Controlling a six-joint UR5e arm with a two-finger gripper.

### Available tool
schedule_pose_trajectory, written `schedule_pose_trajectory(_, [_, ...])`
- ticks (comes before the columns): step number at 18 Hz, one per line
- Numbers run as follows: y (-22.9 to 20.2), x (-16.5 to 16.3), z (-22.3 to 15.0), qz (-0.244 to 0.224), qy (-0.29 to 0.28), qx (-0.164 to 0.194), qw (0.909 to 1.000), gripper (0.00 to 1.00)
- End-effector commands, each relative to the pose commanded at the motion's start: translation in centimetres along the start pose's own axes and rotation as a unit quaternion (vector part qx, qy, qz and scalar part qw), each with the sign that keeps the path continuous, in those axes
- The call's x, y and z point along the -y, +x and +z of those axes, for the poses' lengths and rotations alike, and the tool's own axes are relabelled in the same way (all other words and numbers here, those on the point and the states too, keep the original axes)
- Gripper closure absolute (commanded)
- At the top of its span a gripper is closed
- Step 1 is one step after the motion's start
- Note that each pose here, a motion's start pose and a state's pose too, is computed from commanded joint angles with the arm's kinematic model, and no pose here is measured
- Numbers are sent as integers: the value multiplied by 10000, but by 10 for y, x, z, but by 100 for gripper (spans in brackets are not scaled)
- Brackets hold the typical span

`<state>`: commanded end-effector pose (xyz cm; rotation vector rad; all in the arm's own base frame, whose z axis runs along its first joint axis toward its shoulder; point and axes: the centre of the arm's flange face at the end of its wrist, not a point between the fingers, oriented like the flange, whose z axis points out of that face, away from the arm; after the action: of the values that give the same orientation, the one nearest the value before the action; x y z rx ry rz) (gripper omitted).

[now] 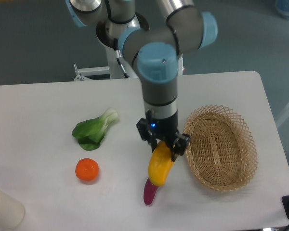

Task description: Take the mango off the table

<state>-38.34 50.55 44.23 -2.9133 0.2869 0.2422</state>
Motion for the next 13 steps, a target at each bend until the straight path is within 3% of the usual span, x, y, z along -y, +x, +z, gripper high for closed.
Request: schedule_pose_trajectory(13, [-10,-15,-12,-73,1,82,9999,55])
